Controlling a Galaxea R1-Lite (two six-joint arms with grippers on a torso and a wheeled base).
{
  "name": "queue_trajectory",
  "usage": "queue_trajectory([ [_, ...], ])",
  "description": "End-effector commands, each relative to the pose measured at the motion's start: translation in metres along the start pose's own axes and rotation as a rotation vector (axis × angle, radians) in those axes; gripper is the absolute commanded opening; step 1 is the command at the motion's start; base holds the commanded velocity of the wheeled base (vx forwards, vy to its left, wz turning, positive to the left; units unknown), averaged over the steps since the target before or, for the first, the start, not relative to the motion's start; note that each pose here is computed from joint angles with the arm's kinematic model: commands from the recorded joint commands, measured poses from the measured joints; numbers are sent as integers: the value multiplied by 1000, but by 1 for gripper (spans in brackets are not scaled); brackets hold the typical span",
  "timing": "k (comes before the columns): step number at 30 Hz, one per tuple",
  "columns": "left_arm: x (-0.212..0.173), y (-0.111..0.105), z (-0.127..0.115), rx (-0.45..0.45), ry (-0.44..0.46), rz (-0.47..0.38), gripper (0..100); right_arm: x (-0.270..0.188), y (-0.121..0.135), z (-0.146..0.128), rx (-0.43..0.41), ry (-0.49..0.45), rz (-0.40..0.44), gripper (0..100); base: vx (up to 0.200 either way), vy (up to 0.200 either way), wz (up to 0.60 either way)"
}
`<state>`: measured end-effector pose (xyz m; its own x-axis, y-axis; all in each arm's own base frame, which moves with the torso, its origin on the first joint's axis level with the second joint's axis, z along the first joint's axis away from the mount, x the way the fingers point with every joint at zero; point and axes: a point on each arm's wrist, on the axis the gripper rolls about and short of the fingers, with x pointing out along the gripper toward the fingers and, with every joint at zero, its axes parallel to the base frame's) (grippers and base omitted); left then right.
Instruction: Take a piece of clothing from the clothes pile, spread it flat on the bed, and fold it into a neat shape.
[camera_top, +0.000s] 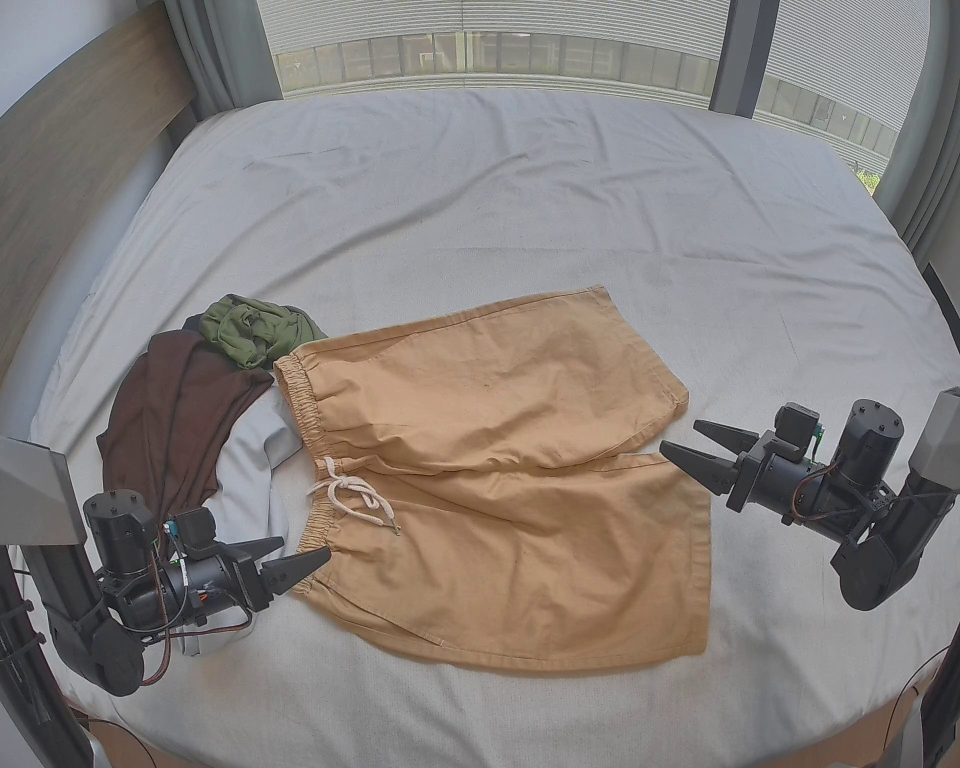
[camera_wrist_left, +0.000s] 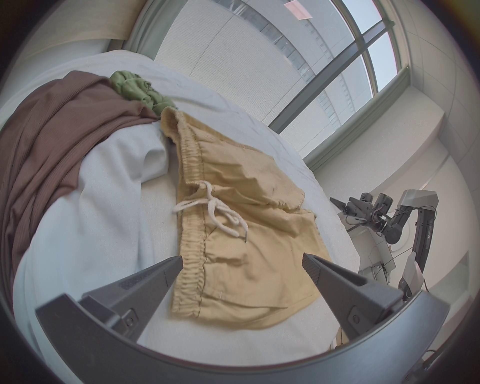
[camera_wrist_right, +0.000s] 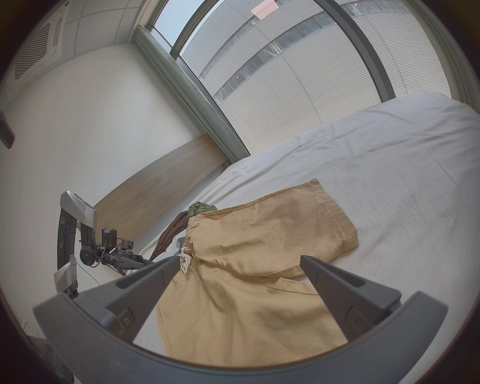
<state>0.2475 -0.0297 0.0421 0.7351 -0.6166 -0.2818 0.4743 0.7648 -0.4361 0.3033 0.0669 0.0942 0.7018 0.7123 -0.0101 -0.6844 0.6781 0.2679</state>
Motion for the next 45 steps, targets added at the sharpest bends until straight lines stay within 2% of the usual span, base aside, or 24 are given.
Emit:
queue_trajectory([
  [1,0,9,-16,-47,60,33,100,-1,5,5,-10,-12,10,100,0,0,0],
  [7,1,23,-22,-84,74,72,100,-1,5,5,-12,-14,10,100,0,0,0],
  [12,7,31,-37,-119,131,86,100,-1,5,5,-12,-14,10,100,0,0,0],
  [20,16,40,-54,-83,192,88,100,-1,4,6,-14,-17,10,100,0,0,0],
  [29,29,46,-40,-43,127,72,100,-2,5,5,-12,-14,10,100,0,0,0],
  [42,29,48,-37,-39,114,76,100,-2,5,5,-11,-13,9,100,0,0,0],
  [43,28,48,-37,-40,115,77,0,-2,5,5,-11,-13,9,100,0,0,0],
  [45,28,48,-37,-39,114,78,0,-2,4,5,-12,-12,8,100,0,0,0],
])
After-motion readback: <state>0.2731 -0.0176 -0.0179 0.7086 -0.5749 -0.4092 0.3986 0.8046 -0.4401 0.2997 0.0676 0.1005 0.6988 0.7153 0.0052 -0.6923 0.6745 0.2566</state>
